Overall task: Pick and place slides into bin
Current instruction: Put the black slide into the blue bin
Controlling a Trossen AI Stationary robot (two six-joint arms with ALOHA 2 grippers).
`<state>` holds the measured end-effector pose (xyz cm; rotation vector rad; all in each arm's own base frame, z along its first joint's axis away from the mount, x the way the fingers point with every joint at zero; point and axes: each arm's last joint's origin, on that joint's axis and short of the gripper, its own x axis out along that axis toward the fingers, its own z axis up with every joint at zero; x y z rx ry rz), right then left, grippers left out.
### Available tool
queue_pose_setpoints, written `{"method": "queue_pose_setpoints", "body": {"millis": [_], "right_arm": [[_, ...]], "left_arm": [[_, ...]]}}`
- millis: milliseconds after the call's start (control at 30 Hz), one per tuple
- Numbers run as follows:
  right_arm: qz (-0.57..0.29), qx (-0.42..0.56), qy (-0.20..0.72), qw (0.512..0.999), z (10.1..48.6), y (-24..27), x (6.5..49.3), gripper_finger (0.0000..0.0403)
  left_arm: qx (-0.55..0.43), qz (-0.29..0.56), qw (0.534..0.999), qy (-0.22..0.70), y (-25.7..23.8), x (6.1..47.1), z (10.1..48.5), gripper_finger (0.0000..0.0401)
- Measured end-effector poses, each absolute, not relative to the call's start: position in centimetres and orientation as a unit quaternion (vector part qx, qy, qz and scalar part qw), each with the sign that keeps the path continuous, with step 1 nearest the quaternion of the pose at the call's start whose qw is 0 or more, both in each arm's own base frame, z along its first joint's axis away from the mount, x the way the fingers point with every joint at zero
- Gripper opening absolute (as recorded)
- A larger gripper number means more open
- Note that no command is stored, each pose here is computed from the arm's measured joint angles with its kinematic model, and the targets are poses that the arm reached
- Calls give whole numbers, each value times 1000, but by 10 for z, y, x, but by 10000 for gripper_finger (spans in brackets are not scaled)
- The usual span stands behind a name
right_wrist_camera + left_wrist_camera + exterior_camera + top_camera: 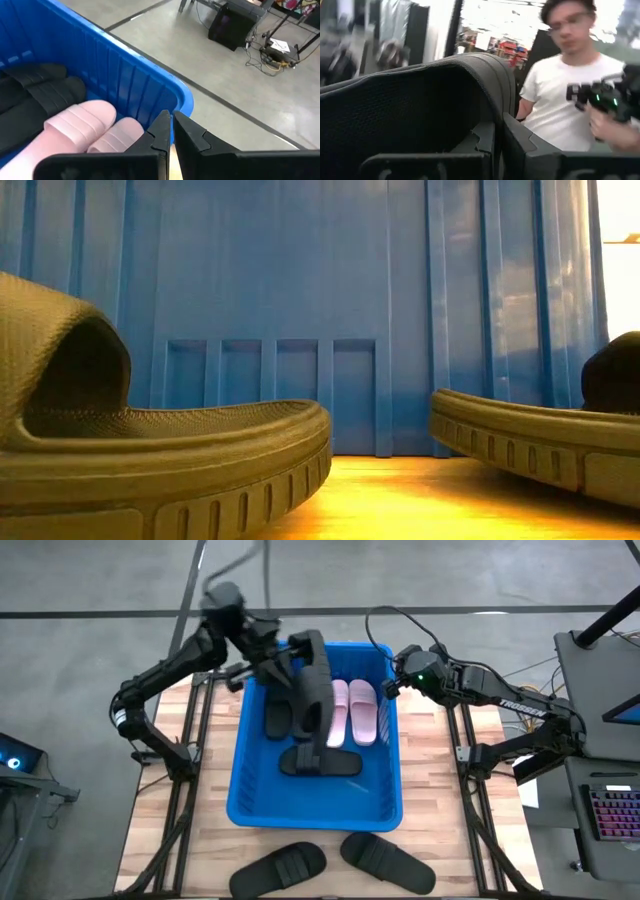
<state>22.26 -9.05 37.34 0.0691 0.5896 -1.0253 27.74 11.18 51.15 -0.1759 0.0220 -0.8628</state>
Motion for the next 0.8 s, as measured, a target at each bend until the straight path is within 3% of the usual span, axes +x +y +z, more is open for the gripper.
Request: {"method": "queue_pose_setpoints", "body": {"millis": [167,367,600,800], "right_arm": [[-491,29,296,819,371,-91,218,12],[-575,32,298,761,372,-97,195,12],[-592,69,235,768,388,-94,174,12],[-593,83,207,774,395,-90,165,12]], "left_arm": [[-186,-353,915,55,126,304,481,0],[-268,-314,906,91,132,314,459,0],[-321,-272,899,120,137,320,428,0],[-413,-157,882,164,144,328,375,0]]}}
